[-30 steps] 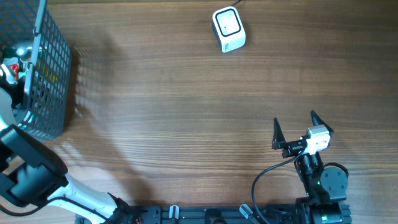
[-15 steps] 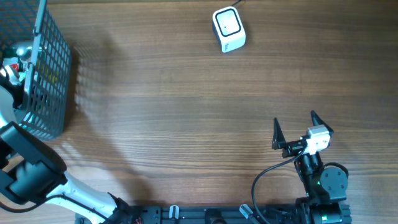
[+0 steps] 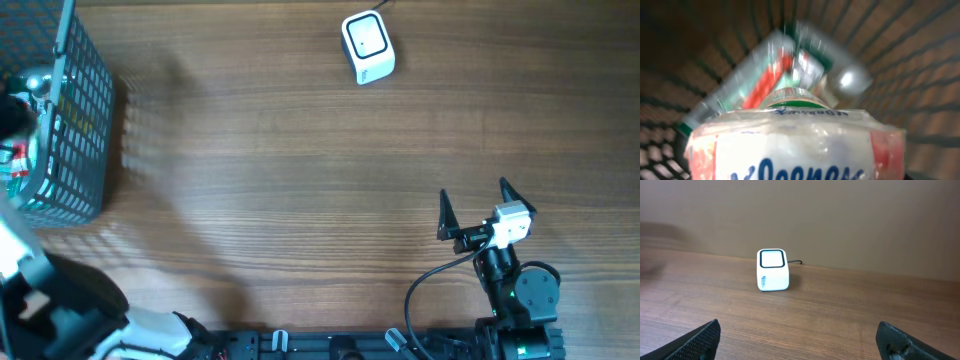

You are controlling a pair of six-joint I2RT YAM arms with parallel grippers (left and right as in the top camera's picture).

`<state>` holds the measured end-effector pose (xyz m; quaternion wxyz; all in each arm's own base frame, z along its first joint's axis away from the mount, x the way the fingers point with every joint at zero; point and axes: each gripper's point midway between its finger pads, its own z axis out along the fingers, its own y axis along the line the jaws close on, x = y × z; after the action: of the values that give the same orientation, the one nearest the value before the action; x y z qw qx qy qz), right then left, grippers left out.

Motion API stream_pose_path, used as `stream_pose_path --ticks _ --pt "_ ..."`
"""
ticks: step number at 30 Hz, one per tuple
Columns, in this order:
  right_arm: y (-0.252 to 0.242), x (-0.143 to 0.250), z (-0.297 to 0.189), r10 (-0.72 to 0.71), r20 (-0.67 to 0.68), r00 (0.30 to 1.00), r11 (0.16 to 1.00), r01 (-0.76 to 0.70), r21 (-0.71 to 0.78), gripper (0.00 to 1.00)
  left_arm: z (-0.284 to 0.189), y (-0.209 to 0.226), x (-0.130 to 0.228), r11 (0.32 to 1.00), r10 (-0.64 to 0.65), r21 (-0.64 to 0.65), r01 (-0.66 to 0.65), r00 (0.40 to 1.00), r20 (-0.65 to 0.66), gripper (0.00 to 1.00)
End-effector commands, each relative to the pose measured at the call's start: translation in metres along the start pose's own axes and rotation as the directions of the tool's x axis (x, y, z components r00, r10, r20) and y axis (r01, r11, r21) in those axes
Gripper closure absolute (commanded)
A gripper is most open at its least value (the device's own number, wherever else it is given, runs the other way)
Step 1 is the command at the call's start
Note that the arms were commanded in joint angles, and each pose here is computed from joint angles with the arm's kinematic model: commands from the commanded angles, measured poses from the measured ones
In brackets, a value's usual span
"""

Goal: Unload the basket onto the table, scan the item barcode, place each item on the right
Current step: 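Grasp the Kleenex pack with the left gripper and lift it out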

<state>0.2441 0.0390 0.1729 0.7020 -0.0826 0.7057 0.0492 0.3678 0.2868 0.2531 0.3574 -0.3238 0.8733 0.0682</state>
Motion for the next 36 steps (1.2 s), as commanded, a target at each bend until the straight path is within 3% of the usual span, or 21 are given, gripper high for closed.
stream_pose_path --ticks 1,7,13,22,32,36 --pt "-0.003 -0.002 0.000 -0.006 0.009 1.000 1.000 0.006 0.017 0.00 -0.082 -0.014 -0.063 0.999 0.018 0.025 -0.025 0.970 0.242 0.57" --pt "-0.003 -0.002 0.000 -0.005 0.009 1.000 1.000 0.005 0.017 0.00 -0.162 -0.042 -0.089 0.992 -0.009 0.115 -0.042 0.913 0.409 0.58" --pt "-0.003 -0.002 0.000 -0.005 0.009 1.000 1.000 0.005 0.017 0.00 -0.195 -0.096 -0.064 0.968 0.045 0.209 -0.137 0.917 0.396 0.58" --pt "-0.003 -0.002 0.000 -0.006 0.009 1.000 1.000 0.006 0.017 0.00 -0.207 -0.206 0.038 0.843 0.268 0.432 -0.321 0.947 0.180 0.58" --pt "-0.003 -0.002 0.000 -0.006 0.009 1.000 1.000 0.006 0.017 0.00 -0.199 -0.275 0.147 0.742 0.489 0.536 -0.403 0.872 -0.021 0.59" --pt "-0.003 -0.002 0.000 -0.006 0.009 1.000 1.000 0.006 0.017 0.00 -0.186 -0.299 0.200 0.706 0.572 0.573 -0.416 0.812 -0.115 0.59"
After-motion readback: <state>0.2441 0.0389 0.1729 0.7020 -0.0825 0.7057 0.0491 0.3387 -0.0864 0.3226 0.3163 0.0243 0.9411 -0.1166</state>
